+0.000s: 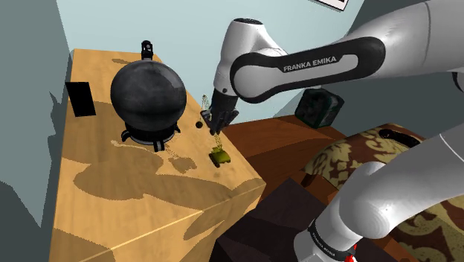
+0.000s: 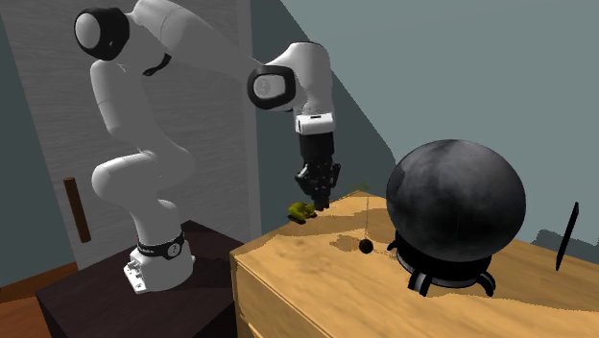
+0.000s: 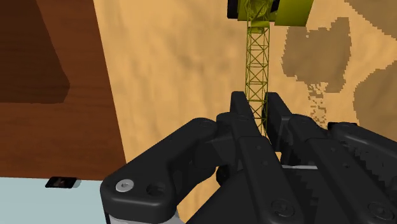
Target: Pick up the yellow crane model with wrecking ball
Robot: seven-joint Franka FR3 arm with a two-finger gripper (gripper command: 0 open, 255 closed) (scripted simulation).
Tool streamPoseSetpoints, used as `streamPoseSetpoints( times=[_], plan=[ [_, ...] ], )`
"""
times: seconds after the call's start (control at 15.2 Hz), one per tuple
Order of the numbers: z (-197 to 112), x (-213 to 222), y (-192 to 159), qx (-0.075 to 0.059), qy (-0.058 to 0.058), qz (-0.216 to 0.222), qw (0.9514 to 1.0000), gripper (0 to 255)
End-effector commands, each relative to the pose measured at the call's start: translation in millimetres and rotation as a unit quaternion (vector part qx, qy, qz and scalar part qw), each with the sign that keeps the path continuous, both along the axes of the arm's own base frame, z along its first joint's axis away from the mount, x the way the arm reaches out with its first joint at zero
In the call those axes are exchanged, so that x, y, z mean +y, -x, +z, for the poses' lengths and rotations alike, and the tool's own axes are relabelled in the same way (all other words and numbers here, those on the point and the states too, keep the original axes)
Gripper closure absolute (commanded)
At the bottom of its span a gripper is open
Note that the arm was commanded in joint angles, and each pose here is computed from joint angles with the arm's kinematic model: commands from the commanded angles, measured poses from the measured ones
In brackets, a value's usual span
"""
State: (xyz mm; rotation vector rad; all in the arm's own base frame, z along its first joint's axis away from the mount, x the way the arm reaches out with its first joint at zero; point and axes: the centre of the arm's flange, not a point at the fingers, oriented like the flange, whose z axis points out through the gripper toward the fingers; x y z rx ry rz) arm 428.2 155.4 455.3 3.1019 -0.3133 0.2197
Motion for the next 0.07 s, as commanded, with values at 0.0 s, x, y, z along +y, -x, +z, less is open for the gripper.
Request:
streamPoseSetpoints(
  times=[0.0],
  plan=[
    [3.4, -0.6, -0.2, 0.000, 0.000, 0.000, 1.0000, 255]
  ],
)
